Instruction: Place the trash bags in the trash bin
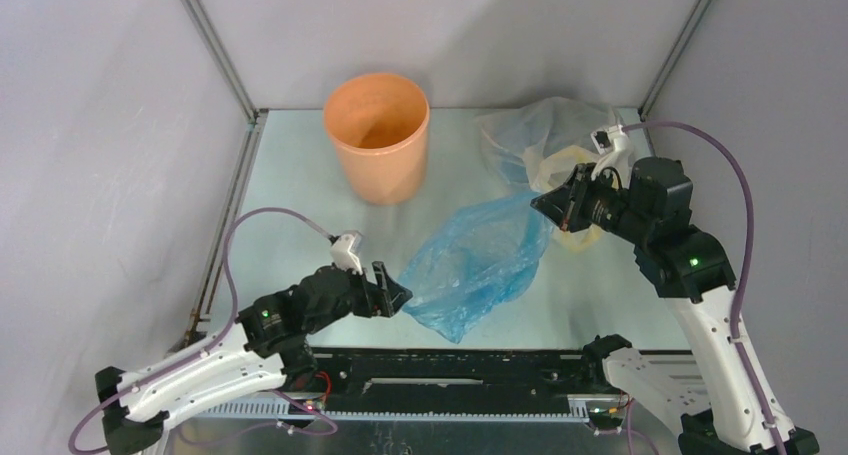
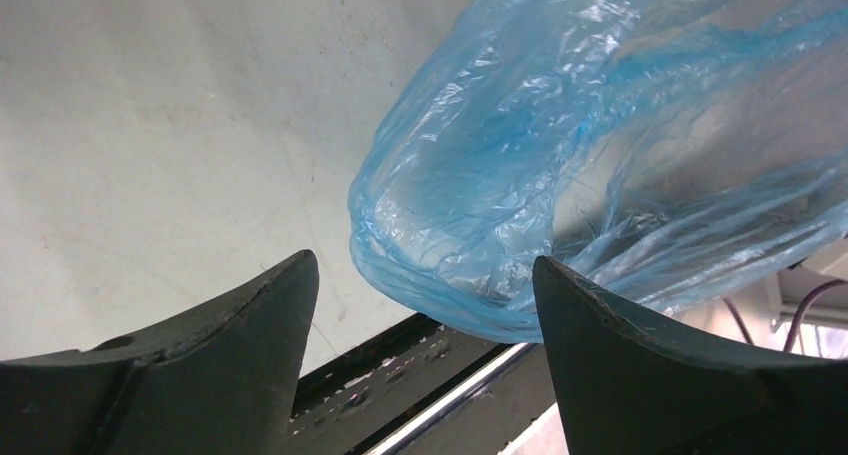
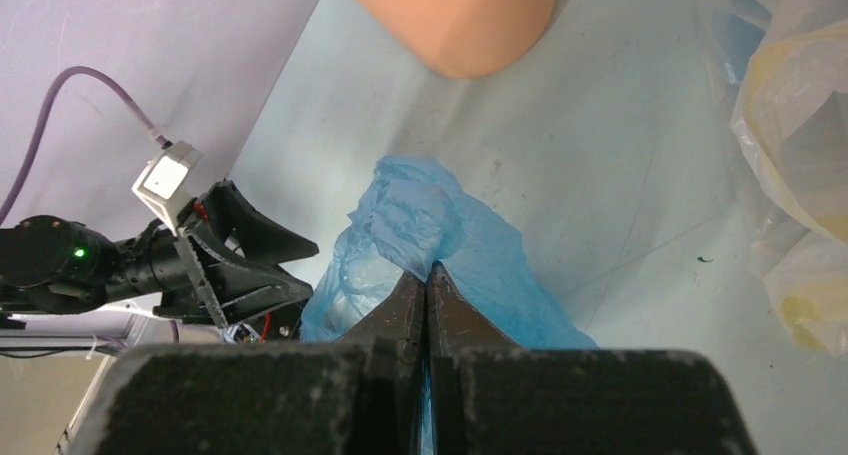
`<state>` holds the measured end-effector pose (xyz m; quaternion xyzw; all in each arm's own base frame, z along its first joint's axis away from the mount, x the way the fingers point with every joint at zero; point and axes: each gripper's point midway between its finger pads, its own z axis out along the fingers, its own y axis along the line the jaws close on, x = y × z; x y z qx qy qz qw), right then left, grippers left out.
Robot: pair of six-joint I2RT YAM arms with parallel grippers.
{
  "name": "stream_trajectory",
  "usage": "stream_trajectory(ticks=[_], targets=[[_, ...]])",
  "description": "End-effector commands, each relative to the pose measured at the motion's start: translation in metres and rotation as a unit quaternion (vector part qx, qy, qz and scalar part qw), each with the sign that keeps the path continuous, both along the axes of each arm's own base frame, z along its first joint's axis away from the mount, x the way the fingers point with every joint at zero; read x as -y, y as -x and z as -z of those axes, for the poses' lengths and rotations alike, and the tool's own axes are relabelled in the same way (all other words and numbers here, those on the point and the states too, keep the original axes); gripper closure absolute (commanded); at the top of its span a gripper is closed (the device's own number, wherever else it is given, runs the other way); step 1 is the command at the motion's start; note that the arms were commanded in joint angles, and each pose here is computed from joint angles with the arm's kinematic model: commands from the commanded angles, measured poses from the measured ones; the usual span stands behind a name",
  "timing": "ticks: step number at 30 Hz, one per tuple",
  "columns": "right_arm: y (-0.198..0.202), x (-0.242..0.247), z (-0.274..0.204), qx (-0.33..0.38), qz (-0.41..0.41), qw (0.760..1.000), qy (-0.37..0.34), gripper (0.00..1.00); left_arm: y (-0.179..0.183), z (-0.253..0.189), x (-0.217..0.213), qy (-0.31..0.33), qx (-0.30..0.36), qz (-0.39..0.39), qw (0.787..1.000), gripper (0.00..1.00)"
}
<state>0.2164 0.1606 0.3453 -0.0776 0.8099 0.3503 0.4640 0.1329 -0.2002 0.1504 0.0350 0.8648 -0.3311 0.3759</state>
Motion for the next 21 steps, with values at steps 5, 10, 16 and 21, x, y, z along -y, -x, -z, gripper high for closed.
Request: stream_trajectory(ticks=[5, 10, 16, 21], targets=[[0.004, 0.001, -0.010, 0.025, -0.007, 1.000, -0.003, 1.00, -0.011, -0.001, 0.028, 0.120, -0.034, -0.015, 0.992, 0.16], [0.006, 0.000, -0.009, 0.021, -0.008, 1.000, -0.004, 1.00, -0.012, 0.017, 0.035, 0.121, -0.057, -0.014, 0.991, 0.22], [0.005, 0.001, -0.008, 0.026, -0.006, 1.000, -0.007, 1.00, -0.026, 0.005, 0.026, 0.125, -0.022, -0.036, 0.991, 0.98], [-0.002, -0.008, -0.017, 0.037, -0.019, 0.999, -0.027, 1.00, -0.049, -0.066, -0.006, 0.067, 0.061, -0.069, 0.994, 1.00]])
